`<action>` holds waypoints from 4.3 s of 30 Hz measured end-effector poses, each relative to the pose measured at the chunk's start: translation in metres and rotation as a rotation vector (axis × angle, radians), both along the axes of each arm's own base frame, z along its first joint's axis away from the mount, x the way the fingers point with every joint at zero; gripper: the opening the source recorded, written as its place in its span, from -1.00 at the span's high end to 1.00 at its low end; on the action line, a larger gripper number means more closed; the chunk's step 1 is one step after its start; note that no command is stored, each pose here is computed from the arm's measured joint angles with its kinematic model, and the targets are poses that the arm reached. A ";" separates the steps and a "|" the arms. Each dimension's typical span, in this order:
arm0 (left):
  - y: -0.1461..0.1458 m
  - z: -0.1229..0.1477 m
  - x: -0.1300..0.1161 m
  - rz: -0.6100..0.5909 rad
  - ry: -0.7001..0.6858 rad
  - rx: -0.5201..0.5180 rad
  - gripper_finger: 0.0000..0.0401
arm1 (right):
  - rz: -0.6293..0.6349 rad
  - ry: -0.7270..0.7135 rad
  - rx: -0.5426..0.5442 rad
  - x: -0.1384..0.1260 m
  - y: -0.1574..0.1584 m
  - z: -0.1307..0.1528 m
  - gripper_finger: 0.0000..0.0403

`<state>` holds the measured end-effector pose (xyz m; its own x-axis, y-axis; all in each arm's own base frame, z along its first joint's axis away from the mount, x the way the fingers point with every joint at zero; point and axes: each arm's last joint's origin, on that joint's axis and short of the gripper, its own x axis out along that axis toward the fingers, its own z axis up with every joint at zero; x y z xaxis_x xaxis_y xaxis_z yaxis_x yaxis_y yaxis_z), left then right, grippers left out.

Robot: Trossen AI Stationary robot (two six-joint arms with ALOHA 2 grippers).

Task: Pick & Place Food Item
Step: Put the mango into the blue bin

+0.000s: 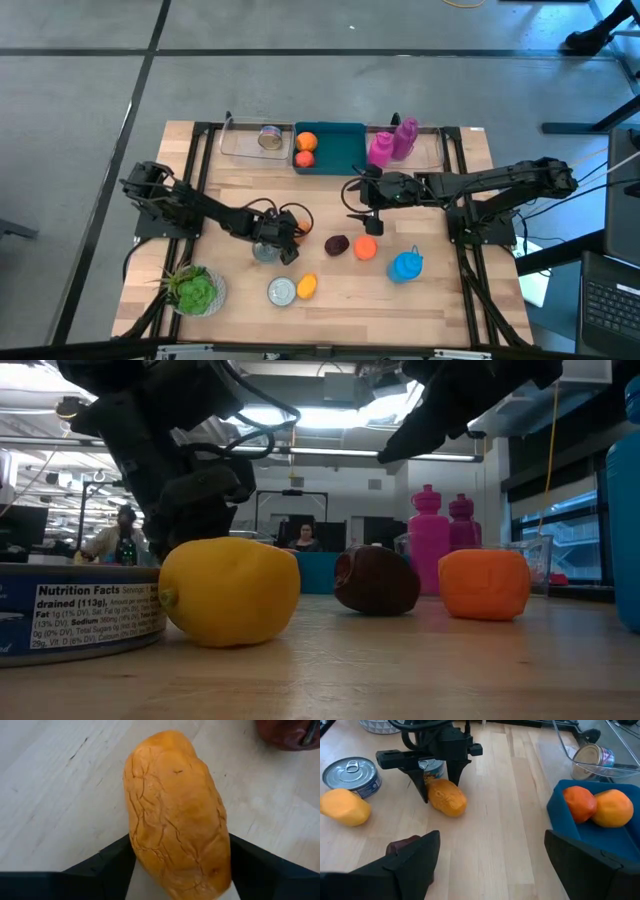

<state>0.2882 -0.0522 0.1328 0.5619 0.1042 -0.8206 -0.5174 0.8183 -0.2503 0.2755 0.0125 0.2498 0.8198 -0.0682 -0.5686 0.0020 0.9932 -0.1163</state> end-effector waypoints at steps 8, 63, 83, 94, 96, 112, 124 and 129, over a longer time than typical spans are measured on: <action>0.001 -0.001 0.000 -0.003 0.002 0.006 0.03 | -0.002 -0.012 0.004 0.001 0.000 0.001 -0.77; 0.036 0.134 -0.026 -0.129 -0.299 0.668 0.16 | -0.034 -0.541 0.522 -0.045 -0.027 -0.005 -0.77; 0.029 0.168 0.039 -0.241 0.153 0.842 0.16 | -0.051 -0.474 0.799 -0.006 -0.071 -0.041 -0.77; 0.033 0.179 0.055 -0.258 0.222 0.842 0.16 | 0.063 -0.443 0.817 0.033 -0.078 -0.034 -0.77; 0.034 0.179 0.055 -0.253 0.228 0.843 0.16 | 0.076 -0.431 0.820 0.037 -0.078 -0.035 -0.77; 0.036 0.179 0.055 -0.266 0.237 0.848 0.16 | 0.093 -0.449 0.795 0.057 -0.083 -0.031 -0.77; 0.036 0.180 0.055 -0.264 0.235 0.851 0.16 | 0.090 -0.445 0.794 0.057 -0.083 -0.032 -0.42; 0.036 0.180 0.055 -0.263 0.235 0.852 0.16 | 0.090 -0.444 0.794 0.057 -0.083 -0.032 -0.26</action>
<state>0.3431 -0.0161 0.3129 0.4821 0.6178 -0.6212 -0.2497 0.7766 0.5785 0.3321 -0.0703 0.2177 0.9578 0.2826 -0.0523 -0.1976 0.7796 0.5942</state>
